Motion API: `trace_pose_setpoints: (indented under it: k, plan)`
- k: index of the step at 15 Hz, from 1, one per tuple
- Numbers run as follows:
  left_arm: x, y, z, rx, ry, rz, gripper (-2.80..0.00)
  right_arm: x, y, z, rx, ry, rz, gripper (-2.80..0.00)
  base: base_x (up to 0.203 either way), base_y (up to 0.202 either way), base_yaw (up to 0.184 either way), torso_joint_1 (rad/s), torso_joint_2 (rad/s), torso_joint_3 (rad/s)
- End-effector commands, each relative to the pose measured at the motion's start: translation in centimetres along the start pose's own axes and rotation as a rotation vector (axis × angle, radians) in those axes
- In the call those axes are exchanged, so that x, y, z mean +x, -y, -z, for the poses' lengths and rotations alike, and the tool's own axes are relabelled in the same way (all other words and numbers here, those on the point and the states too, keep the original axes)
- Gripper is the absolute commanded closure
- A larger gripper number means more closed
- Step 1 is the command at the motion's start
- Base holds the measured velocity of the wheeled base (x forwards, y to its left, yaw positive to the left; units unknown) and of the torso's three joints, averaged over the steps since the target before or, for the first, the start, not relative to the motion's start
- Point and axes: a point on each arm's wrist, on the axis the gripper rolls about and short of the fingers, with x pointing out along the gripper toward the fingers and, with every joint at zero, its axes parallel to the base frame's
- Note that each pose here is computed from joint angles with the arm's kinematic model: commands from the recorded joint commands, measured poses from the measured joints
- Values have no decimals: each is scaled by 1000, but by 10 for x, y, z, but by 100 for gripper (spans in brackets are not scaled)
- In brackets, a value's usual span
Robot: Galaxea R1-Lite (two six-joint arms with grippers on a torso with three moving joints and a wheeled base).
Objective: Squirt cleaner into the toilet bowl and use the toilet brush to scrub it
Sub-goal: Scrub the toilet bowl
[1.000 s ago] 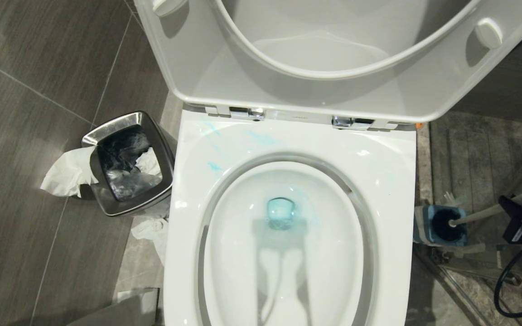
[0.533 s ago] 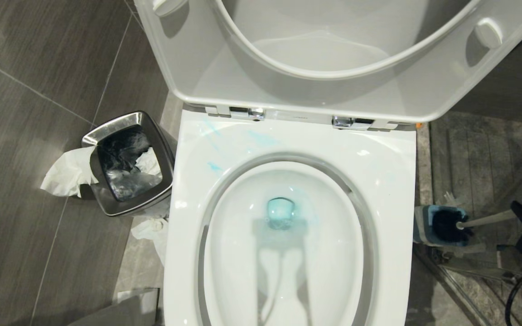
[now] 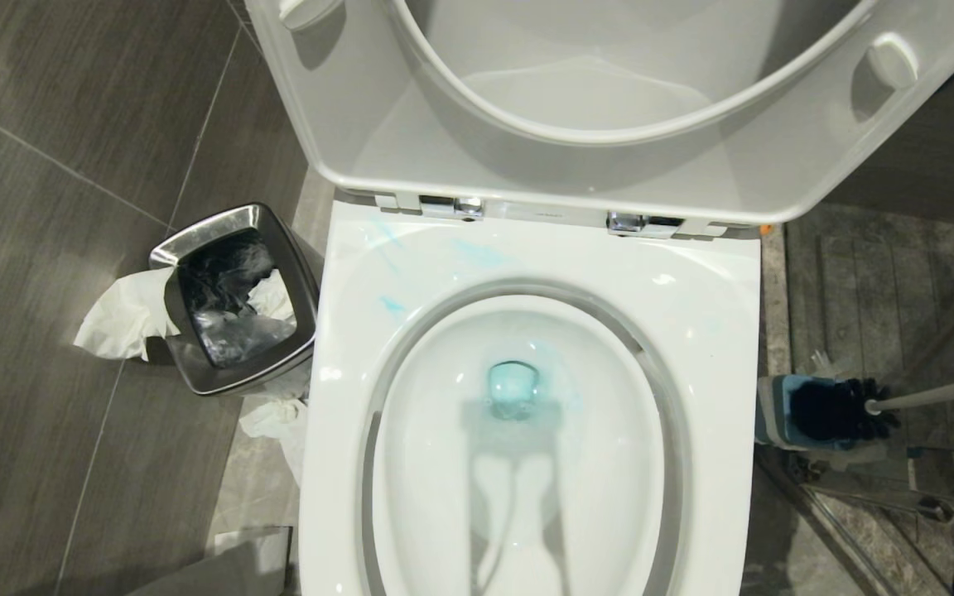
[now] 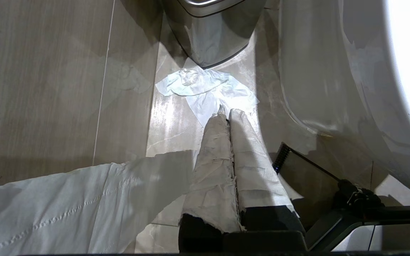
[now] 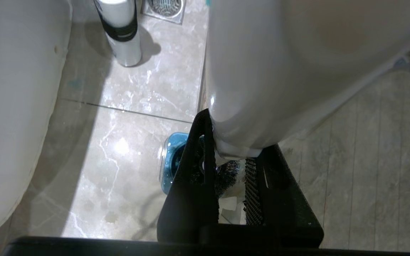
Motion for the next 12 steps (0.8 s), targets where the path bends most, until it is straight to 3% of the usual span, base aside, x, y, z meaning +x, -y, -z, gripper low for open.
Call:
trace_pose_setpoints:
  k: [1, 5, 12]
  plan:
    - [0, 0, 0, 0, -2, 0, 0, -9, 0, -12, -6, 55, 8, 0, 0, 0, 0, 0, 0, 0]
    - [0, 0, 0, 0, -2, 0, 0, -10, 3, -41, 14, 52, 5, 0, 0, 0, 0, 0, 0, 0]
    - [0, 0, 0, 0, -2, 0, 0, -19, 11, -120, 105, 12, -7, 0, 0, 0, 0, 0, 0, 0]
